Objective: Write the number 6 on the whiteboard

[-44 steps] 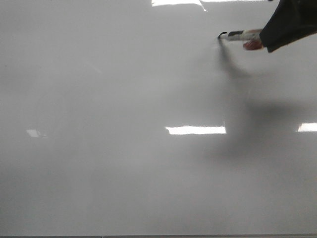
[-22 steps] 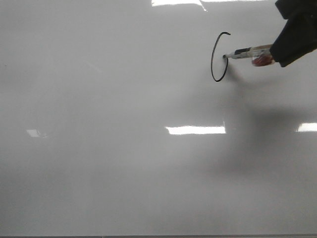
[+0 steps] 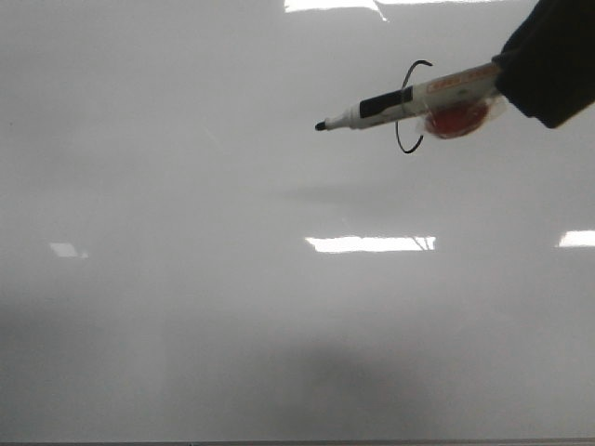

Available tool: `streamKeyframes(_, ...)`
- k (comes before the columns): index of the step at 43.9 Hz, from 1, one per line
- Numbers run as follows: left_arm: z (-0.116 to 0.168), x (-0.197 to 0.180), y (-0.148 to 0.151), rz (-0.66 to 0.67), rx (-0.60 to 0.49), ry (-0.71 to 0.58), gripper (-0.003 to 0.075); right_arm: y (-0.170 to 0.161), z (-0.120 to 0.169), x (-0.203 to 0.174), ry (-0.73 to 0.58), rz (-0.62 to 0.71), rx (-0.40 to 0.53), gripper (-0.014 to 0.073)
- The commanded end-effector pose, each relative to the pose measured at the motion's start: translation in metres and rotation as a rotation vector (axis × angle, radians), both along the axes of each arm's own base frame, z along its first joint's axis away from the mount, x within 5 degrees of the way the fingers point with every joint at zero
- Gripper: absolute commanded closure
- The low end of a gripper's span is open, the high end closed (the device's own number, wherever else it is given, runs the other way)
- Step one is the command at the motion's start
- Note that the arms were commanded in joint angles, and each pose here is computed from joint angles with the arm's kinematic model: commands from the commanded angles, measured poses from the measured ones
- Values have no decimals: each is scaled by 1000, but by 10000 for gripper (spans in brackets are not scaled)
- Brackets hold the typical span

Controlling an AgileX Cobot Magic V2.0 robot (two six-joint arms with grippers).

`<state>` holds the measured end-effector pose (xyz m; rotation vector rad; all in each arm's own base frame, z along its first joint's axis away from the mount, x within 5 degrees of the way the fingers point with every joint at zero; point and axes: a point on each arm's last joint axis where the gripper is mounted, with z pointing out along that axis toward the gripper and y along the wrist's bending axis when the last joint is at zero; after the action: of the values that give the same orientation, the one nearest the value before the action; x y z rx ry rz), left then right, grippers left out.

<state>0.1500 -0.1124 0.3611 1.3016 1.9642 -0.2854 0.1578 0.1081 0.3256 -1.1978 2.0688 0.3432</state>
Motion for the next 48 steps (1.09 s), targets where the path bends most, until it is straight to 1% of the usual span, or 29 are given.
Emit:
streamKeyframes(1, 8, -3, -23, -116, -49, -30, 248, 1, 19, -16, -76, 87, 15, 662)
streamKeyframes(6, 0, -8, -54, -254, -23, -13, 248, 1, 22, -26, -80, 123, 18, 662)
streamKeyframes(10, -6, -8, -78, -312, -28, -18, 248, 1, 23, -27, -81, 125, 19, 662)
streamKeyframes(15, -13, -4, -104, -365, -36, -61, 248, 1, 23, -27, -82, 126, 19, 662)
streamKeyframes(21, -20, 5, -129, -386, -31, -64, 248, 1, 23, -27, -82, 126, 18, 662)
streamKeyframes(26, -26, 15, -143, -388, -17, -53, 249, 1, 23, -27, -83, 126, 19, 662)
streamKeyframes(34, -31, 23, -154, -403, 4, -46, 251, 1, 23, -27, -83, 126, 19, 662)
streamKeyframes(36, -31, 22, -154, -411, 7, -52, 273, 1, 23, -27, -83, 126, 19, 662)
streamKeyframes(39, -31, 22, -154, -429, 12, -65, 346, 1, 23, -27, -83, 126, 19, 662)
streamKeyframes(43, -30, 20, -156, -445, -9, -58, 485, 1, 23, -27, -82, 126, 18, 662)
streamKeyframes(48, -29, 19, -157, -462, -20, -57, 636, 1, 23, -27, -85, 125, 20, 662)
